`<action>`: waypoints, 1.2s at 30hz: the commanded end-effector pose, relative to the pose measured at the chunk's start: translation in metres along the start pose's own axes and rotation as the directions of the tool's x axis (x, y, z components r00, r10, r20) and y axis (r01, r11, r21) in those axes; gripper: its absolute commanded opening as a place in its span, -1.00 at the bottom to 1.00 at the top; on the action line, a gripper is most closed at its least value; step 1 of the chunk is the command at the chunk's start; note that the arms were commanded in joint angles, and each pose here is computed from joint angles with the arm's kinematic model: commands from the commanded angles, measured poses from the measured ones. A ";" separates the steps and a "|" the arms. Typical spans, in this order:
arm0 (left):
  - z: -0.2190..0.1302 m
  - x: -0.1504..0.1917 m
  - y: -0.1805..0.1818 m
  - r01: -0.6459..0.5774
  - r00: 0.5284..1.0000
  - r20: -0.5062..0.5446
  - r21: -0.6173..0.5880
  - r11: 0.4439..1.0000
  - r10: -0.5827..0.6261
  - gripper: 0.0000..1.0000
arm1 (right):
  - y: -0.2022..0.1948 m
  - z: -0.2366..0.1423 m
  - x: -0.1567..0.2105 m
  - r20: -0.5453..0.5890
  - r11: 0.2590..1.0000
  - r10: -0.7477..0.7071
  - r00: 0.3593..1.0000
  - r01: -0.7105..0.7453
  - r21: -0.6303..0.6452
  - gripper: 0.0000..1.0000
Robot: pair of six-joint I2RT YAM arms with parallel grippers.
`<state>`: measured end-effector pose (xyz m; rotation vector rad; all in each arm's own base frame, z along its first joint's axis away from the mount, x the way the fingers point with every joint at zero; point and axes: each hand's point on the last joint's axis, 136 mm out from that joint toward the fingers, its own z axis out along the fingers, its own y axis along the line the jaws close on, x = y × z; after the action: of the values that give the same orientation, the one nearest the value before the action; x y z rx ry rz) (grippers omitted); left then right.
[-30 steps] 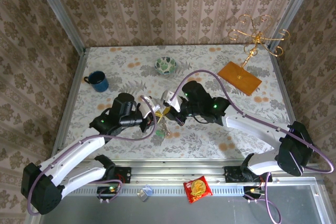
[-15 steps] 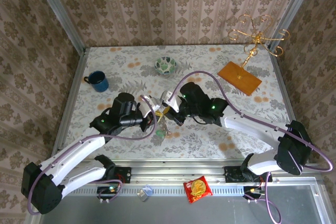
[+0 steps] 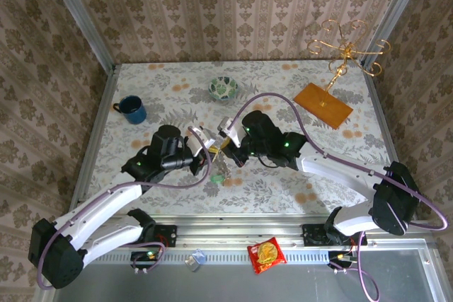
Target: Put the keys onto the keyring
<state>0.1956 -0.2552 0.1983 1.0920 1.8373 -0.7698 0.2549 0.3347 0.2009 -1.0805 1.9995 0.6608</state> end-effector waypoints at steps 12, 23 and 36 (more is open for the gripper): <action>-0.001 -0.006 -0.006 -0.164 0.981 0.090 -0.072 0.984 0.171 -1.00 | -0.010 0.003 -0.008 0.074 0.983 0.179 0.981 -0.176 -0.052 -1.00; -0.005 -0.006 -0.011 -0.223 0.965 0.118 -0.091 0.970 0.233 -1.00 | -0.006 0.006 -0.006 0.065 0.976 0.206 0.976 -0.199 -0.090 -1.00; -0.007 -0.012 -0.011 -0.250 0.950 0.163 -0.120 0.961 0.267 -1.00 | -0.015 -0.002 -0.003 0.054 0.971 0.223 0.973 -0.218 -0.095 -0.30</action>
<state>0.1894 -0.2535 0.1956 1.1388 1.6285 -0.5794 0.2665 0.3287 0.1948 -0.8863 2.0973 0.8686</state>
